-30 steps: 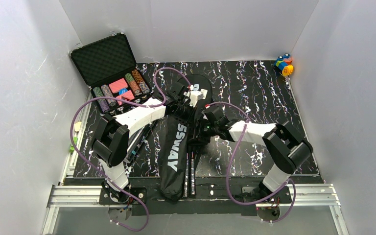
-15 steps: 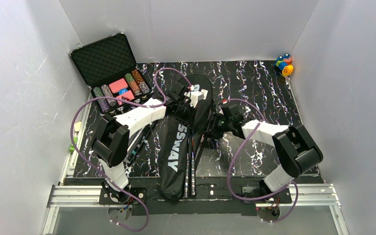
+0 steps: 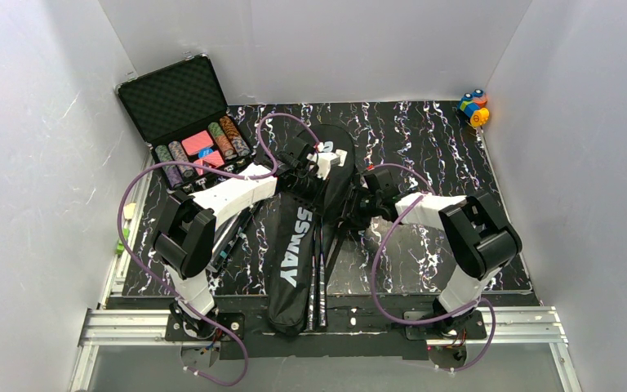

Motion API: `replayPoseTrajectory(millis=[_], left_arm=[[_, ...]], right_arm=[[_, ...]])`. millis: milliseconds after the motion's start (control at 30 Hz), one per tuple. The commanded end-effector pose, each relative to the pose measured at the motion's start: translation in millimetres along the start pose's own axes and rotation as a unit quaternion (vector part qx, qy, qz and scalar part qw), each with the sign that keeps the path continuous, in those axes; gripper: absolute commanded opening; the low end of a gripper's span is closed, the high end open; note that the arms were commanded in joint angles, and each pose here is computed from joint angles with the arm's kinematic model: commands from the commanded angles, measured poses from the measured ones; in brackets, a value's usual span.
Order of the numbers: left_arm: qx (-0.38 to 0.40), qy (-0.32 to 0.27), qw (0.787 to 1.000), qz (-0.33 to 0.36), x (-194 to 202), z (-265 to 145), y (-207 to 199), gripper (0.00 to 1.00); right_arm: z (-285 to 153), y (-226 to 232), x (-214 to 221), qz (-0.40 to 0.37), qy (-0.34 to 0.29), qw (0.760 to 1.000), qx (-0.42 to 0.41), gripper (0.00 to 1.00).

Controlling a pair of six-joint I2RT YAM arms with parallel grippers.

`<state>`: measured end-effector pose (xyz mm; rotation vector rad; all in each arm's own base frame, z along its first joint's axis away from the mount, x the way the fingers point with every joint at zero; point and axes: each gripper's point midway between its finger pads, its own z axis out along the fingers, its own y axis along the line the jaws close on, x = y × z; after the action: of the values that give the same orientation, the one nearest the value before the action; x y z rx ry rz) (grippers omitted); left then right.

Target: Pack up the badminton gear

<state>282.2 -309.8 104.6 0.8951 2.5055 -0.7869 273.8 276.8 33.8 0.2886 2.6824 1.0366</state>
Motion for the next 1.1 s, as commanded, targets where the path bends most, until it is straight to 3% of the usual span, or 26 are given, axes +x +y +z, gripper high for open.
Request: replayPoseTrajectory(millis=[0, 300, 400, 567, 600, 867, 900, 1000, 1067], left_arm=[[0.029, -0.027, 0.999, 0.012, -14.9, -18.3, -21.0, 0.00], [0.036, -0.022, 0.999, 0.013, -16.5, -18.5, -23.4, 0.00], [0.041, -0.022, 0.999, 0.010, -16.3, -18.9, -26.0, 0.00], [0.050, -0.023, 0.998, 0.014, -15.2, -20.4, -29.2, 0.00], [0.057, -0.022, 0.998, 0.015, -13.9, -20.7, -31.0, 0.00], [0.097, -0.011, 0.995, 0.019, -4.5, -20.2, -44.0, 0.27], [0.104, -0.013, 0.994, 0.022, -5.0, -22.6, -47.2, 0.32], [0.125, -0.017, 0.991, 0.036, -3.6, -30.5, -57.5, 0.60], [0.135, -0.012, 0.990, 0.043, 0.9, -31.4, -61.5, 0.62]], right_arm=[[9.0, -2.8, -10.2, 0.007, -0.014, 1.000, 0.011, 0.50], [19.9, -19.3, -4.5, 0.022, -0.010, 0.999, 0.040, 0.41], [25.3, -20.4, 1.8, 0.023, -0.003, 0.999, 0.041, 0.31], [21.3, -14.2, 6.1, 0.016, -0.011, 0.999, 0.027, 0.01], [17.5, -12.0, 6.5, 0.013, -0.014, 1.000, 0.023, 0.01], [-27.0, 16.7, 14.4, -0.004, -0.033, 0.999, -0.033, 0.01], [-32.8, 19.3, 15.3, -0.006, -0.037, 0.999, -0.038, 0.01], [-46.7, 26.9, 16.0, -0.009, -0.047, 0.998, -0.051, 0.01], [-52.2, 31.1, 15.6, -0.011, -0.052, 0.997, -0.057, 0.01]])
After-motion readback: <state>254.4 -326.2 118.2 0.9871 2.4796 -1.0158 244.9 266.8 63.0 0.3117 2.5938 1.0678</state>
